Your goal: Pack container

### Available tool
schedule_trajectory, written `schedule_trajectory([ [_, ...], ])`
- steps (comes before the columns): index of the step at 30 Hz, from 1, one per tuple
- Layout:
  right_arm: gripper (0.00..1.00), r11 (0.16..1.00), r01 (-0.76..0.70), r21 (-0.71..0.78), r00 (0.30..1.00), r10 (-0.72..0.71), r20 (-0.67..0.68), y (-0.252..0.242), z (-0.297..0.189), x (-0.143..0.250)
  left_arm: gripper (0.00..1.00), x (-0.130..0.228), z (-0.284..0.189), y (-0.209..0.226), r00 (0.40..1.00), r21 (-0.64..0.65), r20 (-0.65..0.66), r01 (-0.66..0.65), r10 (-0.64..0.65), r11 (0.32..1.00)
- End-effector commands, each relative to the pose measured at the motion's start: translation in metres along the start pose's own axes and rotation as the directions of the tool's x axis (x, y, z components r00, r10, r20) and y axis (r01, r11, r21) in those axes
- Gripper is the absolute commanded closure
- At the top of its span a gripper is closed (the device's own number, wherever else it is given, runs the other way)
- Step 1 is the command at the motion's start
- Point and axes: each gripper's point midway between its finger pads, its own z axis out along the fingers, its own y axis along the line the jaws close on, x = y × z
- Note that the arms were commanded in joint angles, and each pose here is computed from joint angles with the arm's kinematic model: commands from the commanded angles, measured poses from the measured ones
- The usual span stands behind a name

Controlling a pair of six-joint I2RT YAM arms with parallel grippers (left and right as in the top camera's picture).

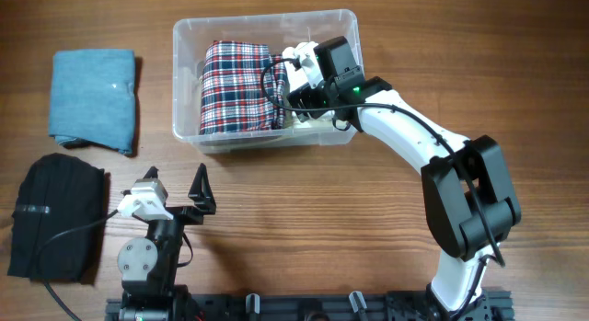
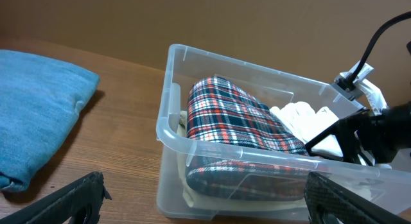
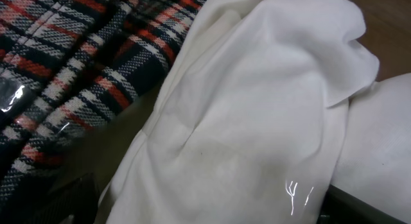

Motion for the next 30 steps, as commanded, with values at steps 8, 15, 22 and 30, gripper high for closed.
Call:
schedule_trajectory([
  [8,0.0,0.998,-0.066,0.009,0.998,0.066,-0.009,-0.011,-0.016,-0.018,0.0,0.001,0.0,0.004,1.0,-0.017,0.004,-0.008,0.008,1.0],
  [15,0.0,0.982,-0.182,-0.058,0.957,0.19,0.22,-0.01,-0.142,-0.117,0.0,0.001,0.0,0.004,1.0,-0.017,0.004,-0.008,0.008,1.0],
  [22,0.0,0.808,-0.582,0.09,0.746,0.487,0.454,-0.127,-0.262,-0.111,0.0,0.001,0.0,0.004,1.0,-0.017,0.004,-0.008,0.008,1.0],
  [30,0.0,0.663,-0.71,0.237,0.691,0.589,0.419,-0.208,-0.281,-0.042,0.0,0.001,0.0,0.004,1.0,-0.017,0.004,-0.008,0.008,1.0],
])
